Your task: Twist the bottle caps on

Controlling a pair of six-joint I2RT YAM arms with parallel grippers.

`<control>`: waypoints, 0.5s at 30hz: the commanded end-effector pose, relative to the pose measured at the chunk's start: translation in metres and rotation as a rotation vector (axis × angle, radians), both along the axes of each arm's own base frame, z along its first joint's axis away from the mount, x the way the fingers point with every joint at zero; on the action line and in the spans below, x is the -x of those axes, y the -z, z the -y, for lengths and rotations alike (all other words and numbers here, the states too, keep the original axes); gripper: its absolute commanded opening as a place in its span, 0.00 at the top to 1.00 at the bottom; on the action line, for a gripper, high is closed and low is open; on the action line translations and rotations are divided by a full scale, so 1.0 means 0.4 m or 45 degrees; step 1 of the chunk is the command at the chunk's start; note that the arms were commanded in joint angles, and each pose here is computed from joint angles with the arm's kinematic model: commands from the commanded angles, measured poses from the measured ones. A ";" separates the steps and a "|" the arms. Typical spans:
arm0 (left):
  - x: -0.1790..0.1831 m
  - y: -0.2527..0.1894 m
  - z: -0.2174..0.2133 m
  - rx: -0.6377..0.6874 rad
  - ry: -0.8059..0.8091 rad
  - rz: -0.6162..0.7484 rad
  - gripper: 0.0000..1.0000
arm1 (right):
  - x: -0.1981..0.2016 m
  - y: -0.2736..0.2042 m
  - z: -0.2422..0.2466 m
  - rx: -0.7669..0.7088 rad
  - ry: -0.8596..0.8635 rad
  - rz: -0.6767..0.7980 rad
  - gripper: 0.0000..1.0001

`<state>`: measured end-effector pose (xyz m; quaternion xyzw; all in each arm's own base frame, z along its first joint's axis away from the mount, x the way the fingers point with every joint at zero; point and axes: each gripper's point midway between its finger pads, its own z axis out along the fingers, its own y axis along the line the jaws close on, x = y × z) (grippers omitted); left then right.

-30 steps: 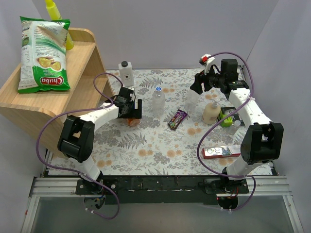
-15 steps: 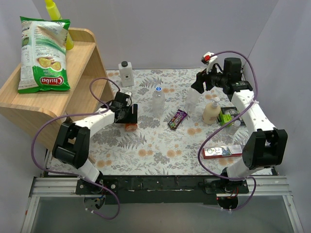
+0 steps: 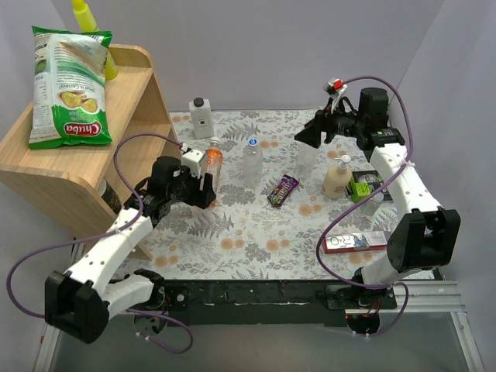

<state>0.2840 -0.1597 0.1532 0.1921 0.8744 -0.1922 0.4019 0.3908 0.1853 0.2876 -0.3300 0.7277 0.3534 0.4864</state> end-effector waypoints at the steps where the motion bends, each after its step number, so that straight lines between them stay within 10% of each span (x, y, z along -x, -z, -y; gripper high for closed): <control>1: 0.061 -0.061 0.005 0.018 0.168 0.110 0.90 | 0.082 -0.129 -0.111 -0.335 -0.315 -0.079 0.18; 15: 0.096 -0.285 0.094 0.082 0.617 0.499 1.00 | 0.126 -0.306 -0.314 -0.552 -0.591 -0.009 0.11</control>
